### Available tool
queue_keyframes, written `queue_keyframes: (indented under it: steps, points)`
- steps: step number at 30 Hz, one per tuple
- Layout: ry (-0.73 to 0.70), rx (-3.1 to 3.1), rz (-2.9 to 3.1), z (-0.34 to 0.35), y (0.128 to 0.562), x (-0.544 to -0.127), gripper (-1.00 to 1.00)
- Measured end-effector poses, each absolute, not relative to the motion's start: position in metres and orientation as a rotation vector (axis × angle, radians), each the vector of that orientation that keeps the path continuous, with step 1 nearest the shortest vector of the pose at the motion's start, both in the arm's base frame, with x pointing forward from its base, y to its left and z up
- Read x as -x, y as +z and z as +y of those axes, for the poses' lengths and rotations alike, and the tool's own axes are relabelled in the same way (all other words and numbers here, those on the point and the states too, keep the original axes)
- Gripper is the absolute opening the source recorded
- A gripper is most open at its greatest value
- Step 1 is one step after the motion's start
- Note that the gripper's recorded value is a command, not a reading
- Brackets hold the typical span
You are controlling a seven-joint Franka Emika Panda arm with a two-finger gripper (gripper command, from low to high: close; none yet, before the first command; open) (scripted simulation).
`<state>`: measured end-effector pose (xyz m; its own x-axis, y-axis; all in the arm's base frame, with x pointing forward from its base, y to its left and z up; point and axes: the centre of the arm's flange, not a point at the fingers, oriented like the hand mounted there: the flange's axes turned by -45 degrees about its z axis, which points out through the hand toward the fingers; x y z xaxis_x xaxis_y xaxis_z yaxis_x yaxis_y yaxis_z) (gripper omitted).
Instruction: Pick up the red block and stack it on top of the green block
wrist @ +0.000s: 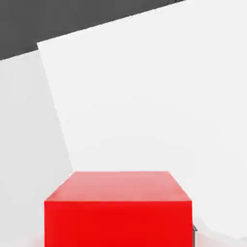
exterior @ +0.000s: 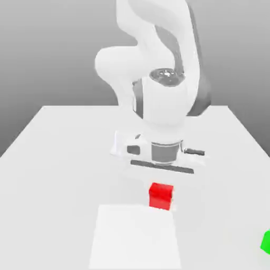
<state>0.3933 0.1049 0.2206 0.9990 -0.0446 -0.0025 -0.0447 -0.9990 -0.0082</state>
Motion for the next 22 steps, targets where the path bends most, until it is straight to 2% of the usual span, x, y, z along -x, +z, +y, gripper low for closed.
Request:
queue_keyframes:
  steps: [6, 12, 16, 17, 22]
  points:
    - [0.005, 3.063, -0.647, 0.197, 0.233, -0.430, -1.00]
    - [0.003, 2.837, -1.338, 0.304, 0.244, -0.442, -1.00]
    - [0.001, 2.758, -1.502, 0.332, 0.207, -0.442, -1.00]
    - [0.001, 2.755, -1.508, 0.333, 0.192, -0.441, 1.00]
    - [0.001, 2.755, -1.508, 0.333, 0.192, -0.441, 1.00]
